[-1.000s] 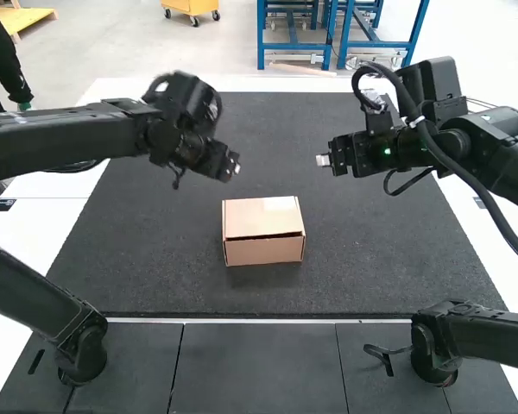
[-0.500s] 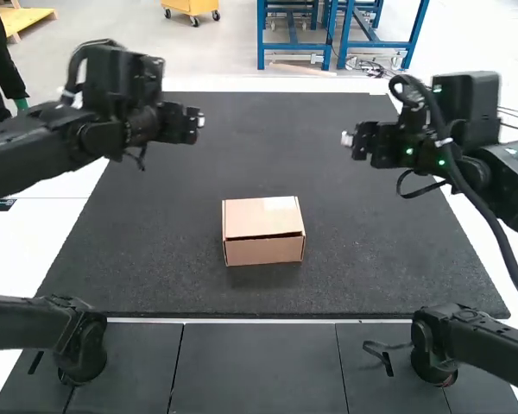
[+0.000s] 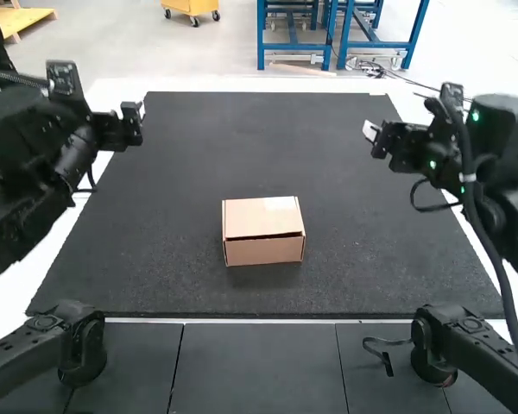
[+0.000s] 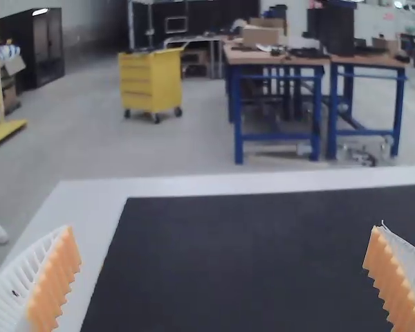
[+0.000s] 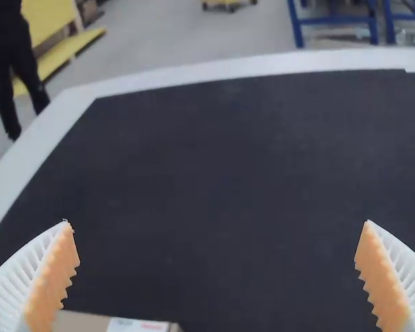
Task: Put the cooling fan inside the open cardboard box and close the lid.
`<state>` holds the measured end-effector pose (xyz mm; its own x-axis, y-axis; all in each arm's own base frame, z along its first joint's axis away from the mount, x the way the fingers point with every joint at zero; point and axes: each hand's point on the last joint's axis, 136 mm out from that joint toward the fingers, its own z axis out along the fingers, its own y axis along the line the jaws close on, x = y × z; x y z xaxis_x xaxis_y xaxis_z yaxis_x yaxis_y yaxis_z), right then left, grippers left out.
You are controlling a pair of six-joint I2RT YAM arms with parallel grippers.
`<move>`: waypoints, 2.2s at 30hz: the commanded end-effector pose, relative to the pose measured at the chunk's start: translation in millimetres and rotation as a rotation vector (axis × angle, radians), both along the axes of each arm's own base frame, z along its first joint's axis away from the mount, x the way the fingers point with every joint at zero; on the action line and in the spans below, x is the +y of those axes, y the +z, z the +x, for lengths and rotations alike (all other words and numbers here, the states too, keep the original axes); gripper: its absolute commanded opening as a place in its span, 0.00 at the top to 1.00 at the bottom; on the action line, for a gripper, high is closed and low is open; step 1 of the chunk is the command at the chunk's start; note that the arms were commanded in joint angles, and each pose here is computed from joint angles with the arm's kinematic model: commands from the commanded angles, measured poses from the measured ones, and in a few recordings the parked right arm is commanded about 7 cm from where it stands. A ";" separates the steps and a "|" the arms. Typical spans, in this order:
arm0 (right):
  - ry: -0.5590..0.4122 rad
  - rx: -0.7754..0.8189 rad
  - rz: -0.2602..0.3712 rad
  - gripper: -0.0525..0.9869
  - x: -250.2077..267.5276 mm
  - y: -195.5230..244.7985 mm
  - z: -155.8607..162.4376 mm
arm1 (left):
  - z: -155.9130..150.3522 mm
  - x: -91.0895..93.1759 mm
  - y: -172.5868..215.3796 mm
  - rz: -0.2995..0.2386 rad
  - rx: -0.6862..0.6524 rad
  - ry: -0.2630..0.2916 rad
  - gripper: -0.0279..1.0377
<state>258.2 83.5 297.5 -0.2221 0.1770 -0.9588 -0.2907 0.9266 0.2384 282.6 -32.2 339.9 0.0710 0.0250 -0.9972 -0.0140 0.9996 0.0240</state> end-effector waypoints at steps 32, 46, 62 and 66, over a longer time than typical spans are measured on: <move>-0.267 -0.379 -0.113 0.14 -53.7 -69.7 -18.2 | -71.0 37.8 -34.3 0.103 -0.366 0.134 0.07; -0.199 -0.334 -0.123 0.08 -47.8 -118.5 -10.9 | -53.5 6.6 -75.4 0.015 -0.235 -0.121 0.07; -0.370 -0.051 -0.212 0.07 -90.2 -193.4 -7.8 | -42.2 -2.1 -128.9 -0.075 -0.068 -0.216 0.07; -0.363 0.017 -0.224 0.07 -90.1 -210.0 -10.6 | -42.2 -2.0 -128.5 -0.076 -0.070 -0.217 0.07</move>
<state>246.9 0.6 154.2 -0.0825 0.0438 -0.9956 0.0240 0.9988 0.0420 243.0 -29.1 206.2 0.1200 -0.0469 -0.9917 0.1639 0.9861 -0.0268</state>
